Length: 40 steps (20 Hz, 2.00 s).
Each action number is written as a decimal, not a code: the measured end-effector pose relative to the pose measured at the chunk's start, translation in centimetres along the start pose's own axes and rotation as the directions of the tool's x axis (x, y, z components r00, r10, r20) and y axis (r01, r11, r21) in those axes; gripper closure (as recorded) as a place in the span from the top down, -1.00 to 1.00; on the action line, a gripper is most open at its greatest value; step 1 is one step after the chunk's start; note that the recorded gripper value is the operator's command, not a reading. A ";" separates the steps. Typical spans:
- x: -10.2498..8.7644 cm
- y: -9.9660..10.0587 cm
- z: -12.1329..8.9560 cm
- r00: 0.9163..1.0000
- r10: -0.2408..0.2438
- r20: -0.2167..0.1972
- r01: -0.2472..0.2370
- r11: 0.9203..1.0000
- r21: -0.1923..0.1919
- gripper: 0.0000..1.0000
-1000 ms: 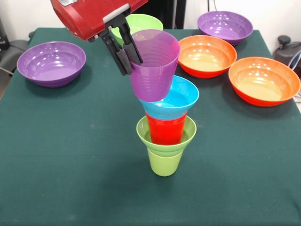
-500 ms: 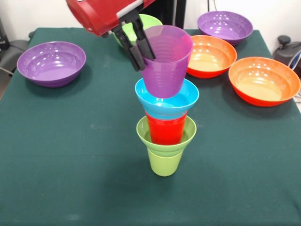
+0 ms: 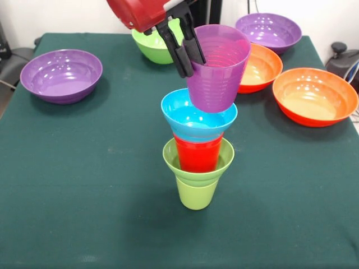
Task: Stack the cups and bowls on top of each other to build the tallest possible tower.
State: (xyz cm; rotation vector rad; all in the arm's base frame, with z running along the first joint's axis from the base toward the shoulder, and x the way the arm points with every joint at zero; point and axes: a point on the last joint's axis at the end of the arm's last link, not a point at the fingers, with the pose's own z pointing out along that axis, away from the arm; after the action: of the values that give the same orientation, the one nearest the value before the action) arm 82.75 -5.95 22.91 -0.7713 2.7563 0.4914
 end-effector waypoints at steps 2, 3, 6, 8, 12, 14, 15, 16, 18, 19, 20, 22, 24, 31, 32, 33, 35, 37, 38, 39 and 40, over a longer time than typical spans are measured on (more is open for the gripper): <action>0.0 0.0 -0.1 1.000 0.013 0.000 -0.013 1.000 0.008 -1.00; 0.1 -0.1 -0.1 1.000 0.022 -0.001 -0.022 1.000 0.011 -1.00; 0.5 -0.4 -0.1 0.999 0.047 -0.006 -0.047 0.999 0.016 -1.00; 0.7 -0.5 -0.1 0.998 0.063 -0.009 -0.063 0.998 0.018 -1.00; 1.0 -0.5 0.2 0.997 0.080 -0.016 -0.080 0.997 0.015 -1.00; 1.1 -0.5 0.2 0.997 0.081 -0.015 -0.081 0.997 0.016 -1.00; 1.1 -0.4 0.4 0.997 0.081 -0.014 -0.081 0.997 0.018 -1.00; 1.1 -0.4 0.5 0.997 0.081 -0.013 -0.081 0.997 0.019 -1.00; 1.2 -0.3 0.7 0.997 0.081 -0.011 -0.081 0.996 0.022 -1.00; 1.3 -0.2 0.8 0.997 0.081 -0.009 -0.081 0.996 0.024 -1.00; 1.4 -0.2 0.9 0.997 0.081 -0.007 -0.080 0.996 0.026 -1.00; 1.4 0.0 1.1 0.997 0.080 -0.004 -0.080 0.996 0.031 -1.00; 1.5 0.1 1.2 0.997 0.079 -0.002 -0.078 0.996 0.034 -1.00; 1.7 0.7 1.7 0.997 0.075 0.007 -0.075 0.996 0.048 -1.00; 1.8 0.7 1.8 0.997 0.075 0.008 -0.075 0.996 0.048 -1.00; 1.9 0.8 2.0 0.997 0.075 0.008 -0.075 0.996 0.049 -1.00; 2.0 0.9 2.2 0.997 0.075 0.009 -0.075 0.996 0.050 -1.00; 2.1 1.1 2.5 0.997 0.075 0.012 -0.075 0.996 0.053 -1.00; 2.1 1.1 2.5 0.997 0.075 0.012 -0.075 0.996 0.054 -1.00; 2.2 1.1 2.6 0.997 0.075 0.013 -0.075 0.996 0.055 -1.00; 2.3 1.2 2.7 0.997 0.075 0.012 -0.076 0.996 0.055 -1.00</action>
State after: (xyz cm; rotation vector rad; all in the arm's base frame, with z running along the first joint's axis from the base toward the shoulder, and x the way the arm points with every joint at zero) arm 80.53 -5.05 20.04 -0.6519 2.7855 0.4295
